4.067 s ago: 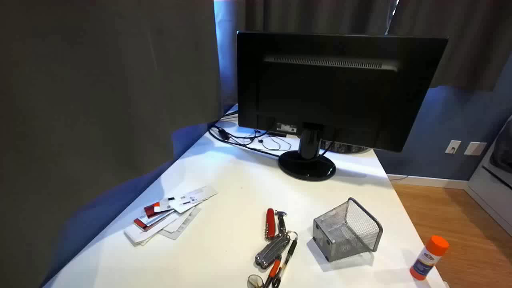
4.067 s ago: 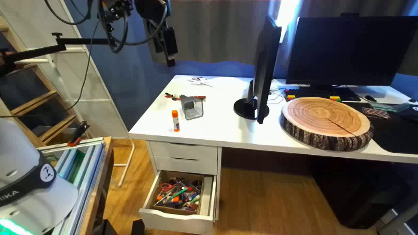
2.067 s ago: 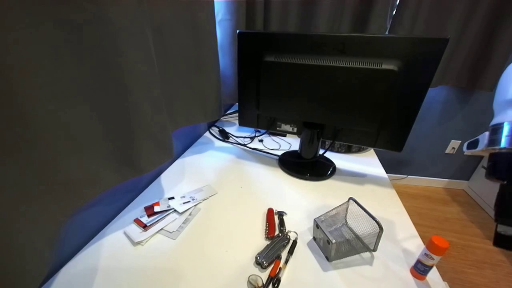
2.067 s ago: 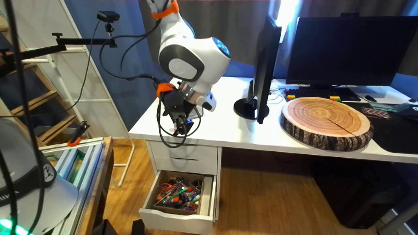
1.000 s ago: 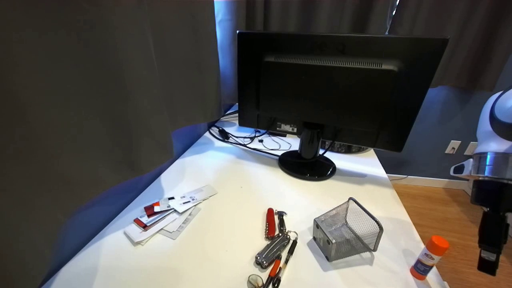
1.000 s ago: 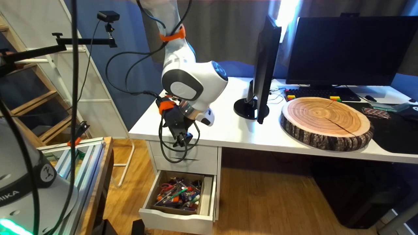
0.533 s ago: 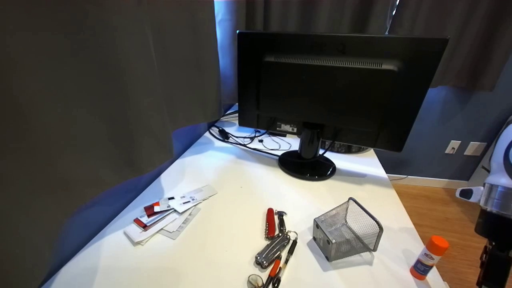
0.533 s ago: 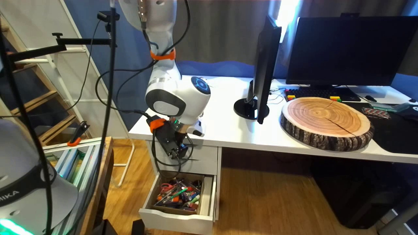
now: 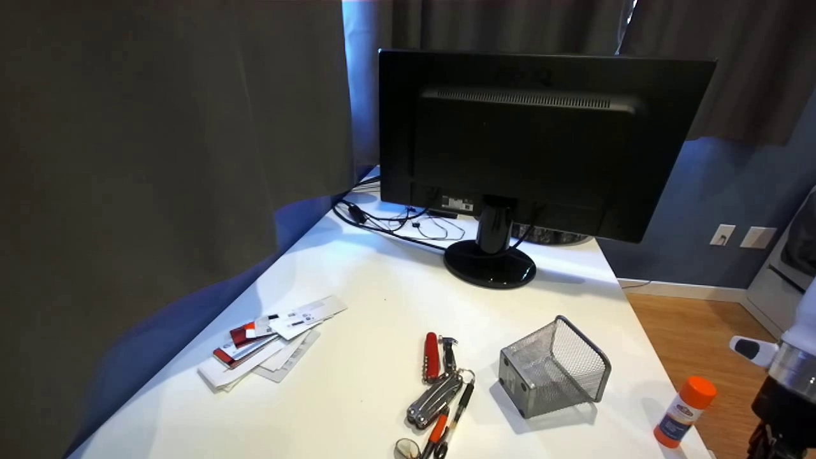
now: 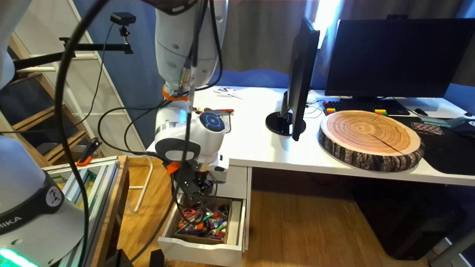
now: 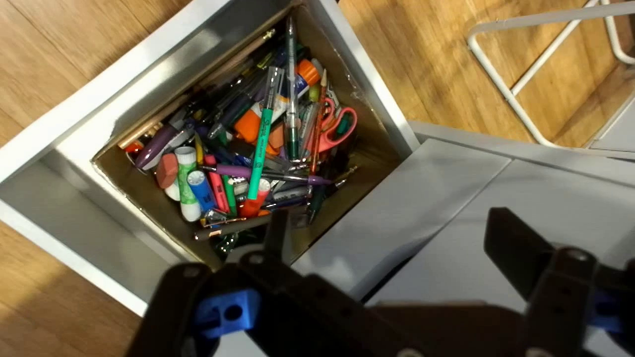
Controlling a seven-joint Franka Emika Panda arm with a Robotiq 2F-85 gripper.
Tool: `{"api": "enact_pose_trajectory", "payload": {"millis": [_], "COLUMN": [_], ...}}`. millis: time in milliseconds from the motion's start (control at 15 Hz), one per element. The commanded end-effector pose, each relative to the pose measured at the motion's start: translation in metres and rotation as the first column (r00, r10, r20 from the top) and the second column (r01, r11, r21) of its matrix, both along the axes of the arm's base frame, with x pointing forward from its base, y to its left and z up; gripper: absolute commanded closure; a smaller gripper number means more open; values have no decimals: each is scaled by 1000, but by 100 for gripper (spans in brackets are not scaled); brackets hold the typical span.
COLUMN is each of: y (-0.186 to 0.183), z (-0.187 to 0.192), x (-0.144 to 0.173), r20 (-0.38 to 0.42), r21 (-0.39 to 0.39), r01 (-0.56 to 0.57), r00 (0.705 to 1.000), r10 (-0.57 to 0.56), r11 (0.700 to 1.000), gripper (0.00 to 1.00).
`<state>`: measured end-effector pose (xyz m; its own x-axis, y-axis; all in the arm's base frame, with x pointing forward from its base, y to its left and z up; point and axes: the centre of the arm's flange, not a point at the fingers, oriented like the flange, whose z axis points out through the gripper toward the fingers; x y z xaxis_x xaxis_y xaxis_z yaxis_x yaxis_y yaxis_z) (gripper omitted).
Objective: Remove the green pen from the drawer
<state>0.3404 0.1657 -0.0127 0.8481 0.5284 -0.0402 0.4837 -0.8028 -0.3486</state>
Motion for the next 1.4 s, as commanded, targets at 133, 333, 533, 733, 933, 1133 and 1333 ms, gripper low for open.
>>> {"api": "enact_pose_trajectory", "payload": {"millis": [133, 333, 533, 733, 933, 1133, 1333], "y": [-2, -1, -1, -2, 6, 12, 14], "z": [-17, -14, -14, -16, -40, -65, -87], "x": [-6, -3, -3, -1, 4, 6, 8], "r20": [0, 7, 8, 10, -42, -95, -119], "r21": [1, 1, 1, 7, 22, 23, 7], "r01": [-15, -14, -14, -16, 21, 67, 116], "r00": [1000, 1000, 1000, 1000, 999, 993, 986], "r10": [15, 14, 14, 16, -20, -65, -114], "r11": [1000, 1000, 1000, 1000, 1000, 997, 993], "gripper": [0, 0, 0, 0, 0, 0, 0]}}
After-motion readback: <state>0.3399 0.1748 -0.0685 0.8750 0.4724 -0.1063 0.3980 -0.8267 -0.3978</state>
